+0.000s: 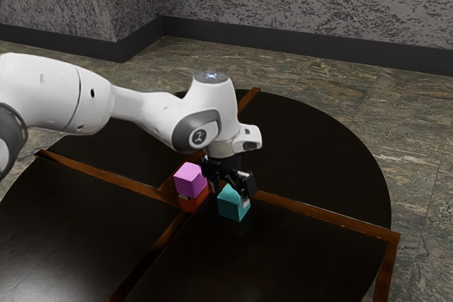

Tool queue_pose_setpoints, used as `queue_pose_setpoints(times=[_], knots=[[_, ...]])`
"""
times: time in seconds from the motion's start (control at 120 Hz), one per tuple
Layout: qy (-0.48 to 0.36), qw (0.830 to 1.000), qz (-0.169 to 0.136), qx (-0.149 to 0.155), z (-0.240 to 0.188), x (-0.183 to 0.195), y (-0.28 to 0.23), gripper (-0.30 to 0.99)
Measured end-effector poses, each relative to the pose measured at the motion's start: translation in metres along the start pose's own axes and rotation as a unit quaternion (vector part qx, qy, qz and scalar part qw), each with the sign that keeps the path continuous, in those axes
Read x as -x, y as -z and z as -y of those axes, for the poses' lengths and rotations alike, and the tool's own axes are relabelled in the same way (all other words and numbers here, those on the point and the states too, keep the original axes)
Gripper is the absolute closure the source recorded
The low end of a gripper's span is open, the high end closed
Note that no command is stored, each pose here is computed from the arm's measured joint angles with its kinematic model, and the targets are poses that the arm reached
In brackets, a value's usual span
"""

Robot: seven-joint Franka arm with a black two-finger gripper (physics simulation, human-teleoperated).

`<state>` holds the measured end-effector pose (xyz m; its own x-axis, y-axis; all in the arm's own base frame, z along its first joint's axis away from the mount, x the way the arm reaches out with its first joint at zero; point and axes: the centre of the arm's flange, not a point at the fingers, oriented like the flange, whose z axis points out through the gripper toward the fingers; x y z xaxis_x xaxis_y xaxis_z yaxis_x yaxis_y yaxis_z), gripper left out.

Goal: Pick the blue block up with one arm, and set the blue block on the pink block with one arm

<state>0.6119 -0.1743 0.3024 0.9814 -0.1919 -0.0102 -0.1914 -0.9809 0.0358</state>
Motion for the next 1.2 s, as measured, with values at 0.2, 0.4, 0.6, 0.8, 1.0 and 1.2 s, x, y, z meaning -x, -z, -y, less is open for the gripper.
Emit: queue_pose_setpoints(times=[0.2, 0.4, 0.6, 0.8, 1.0, 1.2], knots=[[-0.004, 1.000, -0.002, -0.001, 0.009, -0.006, -0.002, 0.00], [-0.017, 1.000, -0.002, 0.000, 0.006, -0.010, -0.007, 0.00], [-0.024, 1.000, 0.007, 0.001, 0.008, -0.010, -0.019, 0.00], [-0.029, 1.000, 0.004, 0.003, 0.007, -0.016, -0.022, 0.00], [-0.033, 0.999, 0.011, 0.004, 0.008, -0.016, -0.032, 0.00], [-0.033, 0.999, 0.013, 0.004, 0.012, -0.016, -0.035, 0.03]])
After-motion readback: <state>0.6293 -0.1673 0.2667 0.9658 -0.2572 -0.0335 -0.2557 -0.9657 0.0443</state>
